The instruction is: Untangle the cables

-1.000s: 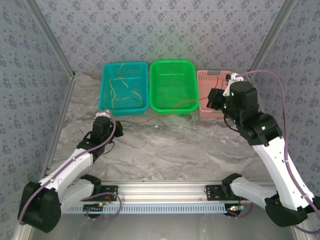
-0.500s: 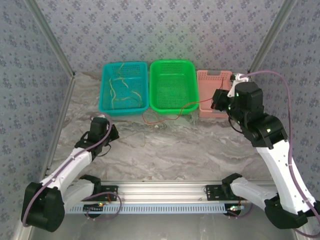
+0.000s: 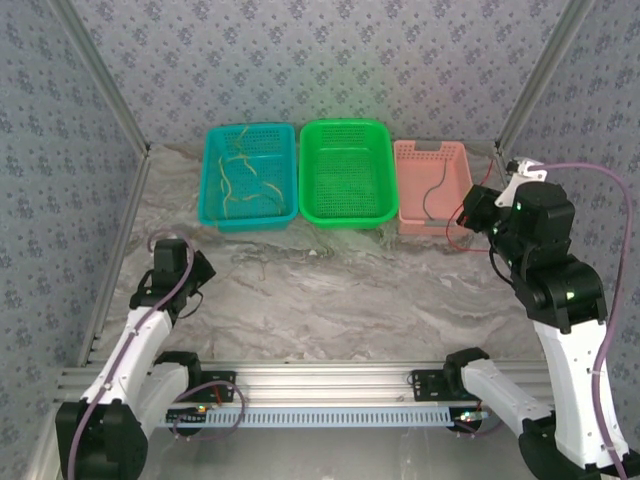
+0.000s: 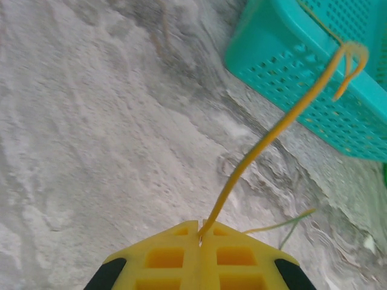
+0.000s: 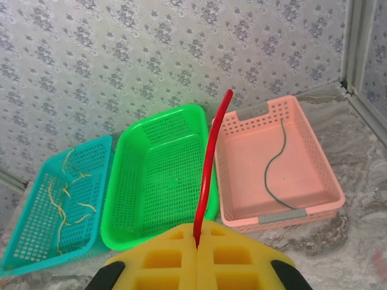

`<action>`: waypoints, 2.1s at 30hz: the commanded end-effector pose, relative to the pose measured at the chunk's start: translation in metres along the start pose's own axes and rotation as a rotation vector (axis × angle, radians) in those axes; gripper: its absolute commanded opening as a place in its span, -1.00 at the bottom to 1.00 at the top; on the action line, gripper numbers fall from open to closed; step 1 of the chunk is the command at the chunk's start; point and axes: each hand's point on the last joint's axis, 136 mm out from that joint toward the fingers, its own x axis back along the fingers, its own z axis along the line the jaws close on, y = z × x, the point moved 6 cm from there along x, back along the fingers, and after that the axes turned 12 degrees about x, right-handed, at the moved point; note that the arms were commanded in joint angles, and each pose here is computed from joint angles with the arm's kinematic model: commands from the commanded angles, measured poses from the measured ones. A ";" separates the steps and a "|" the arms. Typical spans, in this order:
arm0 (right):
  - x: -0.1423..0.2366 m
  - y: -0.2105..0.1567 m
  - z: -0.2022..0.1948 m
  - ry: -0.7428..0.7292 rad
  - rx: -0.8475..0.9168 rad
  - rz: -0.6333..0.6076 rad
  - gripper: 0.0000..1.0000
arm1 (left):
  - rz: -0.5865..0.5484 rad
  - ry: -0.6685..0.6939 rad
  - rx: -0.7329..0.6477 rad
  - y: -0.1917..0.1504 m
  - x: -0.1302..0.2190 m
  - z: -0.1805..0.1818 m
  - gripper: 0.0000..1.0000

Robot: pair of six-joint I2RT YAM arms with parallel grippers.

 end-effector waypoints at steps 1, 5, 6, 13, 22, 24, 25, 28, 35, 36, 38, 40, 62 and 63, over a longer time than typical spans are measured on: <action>-0.006 0.013 0.010 0.065 0.004 -0.012 -1.00 | 0.068 -0.150 -0.083 -0.007 0.005 -0.034 -1.00; -0.015 0.035 0.020 0.104 0.004 -0.048 -1.00 | 0.122 -0.141 -0.147 -0.024 0.012 -0.045 -1.00; -0.020 0.042 0.025 0.129 0.003 -0.057 -1.00 | 0.134 -0.135 -0.154 -0.027 0.015 -0.046 -1.00; -0.071 0.080 0.062 0.321 -0.016 -0.080 -1.00 | 0.246 -0.203 -0.250 -0.056 0.020 -0.066 -1.00; -0.149 0.100 0.107 0.467 0.008 -0.062 -1.00 | 0.331 -0.184 -0.358 -0.096 -0.002 -0.069 -1.00; -0.169 0.096 0.113 0.481 0.023 -0.032 -1.00 | 0.339 -0.176 -0.371 -0.102 -0.005 -0.068 -1.00; -0.179 0.093 0.117 0.489 0.030 -0.015 -1.00 | 0.342 -0.177 -0.376 -0.105 -0.005 -0.068 -1.00; -0.205 0.076 0.126 0.510 0.061 0.034 -1.00 | 0.341 -0.182 -0.384 -0.108 -0.005 -0.068 -1.00; -0.269 0.030 0.138 0.552 0.061 0.180 -1.00 | 0.305 -0.199 -0.411 -0.103 0.006 -0.071 -1.00; -0.280 0.023 0.138 0.554 0.057 0.209 -1.00 | 0.302 -0.203 -0.413 -0.102 0.008 -0.071 -1.00; -0.306 0.004 0.137 0.548 0.049 0.286 -1.00 | 0.298 -0.210 -0.415 -0.100 0.012 -0.072 -1.00; -0.333 -0.016 0.134 0.552 0.032 0.372 -1.00 | 0.294 -0.217 -0.413 -0.099 0.015 -0.073 -1.00; -0.407 -0.068 0.106 0.347 -0.043 0.529 -0.08 | 0.294 -0.256 -0.416 -0.094 0.025 -0.082 -1.00; -0.401 -0.061 0.107 0.340 -0.040 0.519 -0.07 | 0.294 -0.259 -0.416 -0.094 0.026 -0.083 -1.00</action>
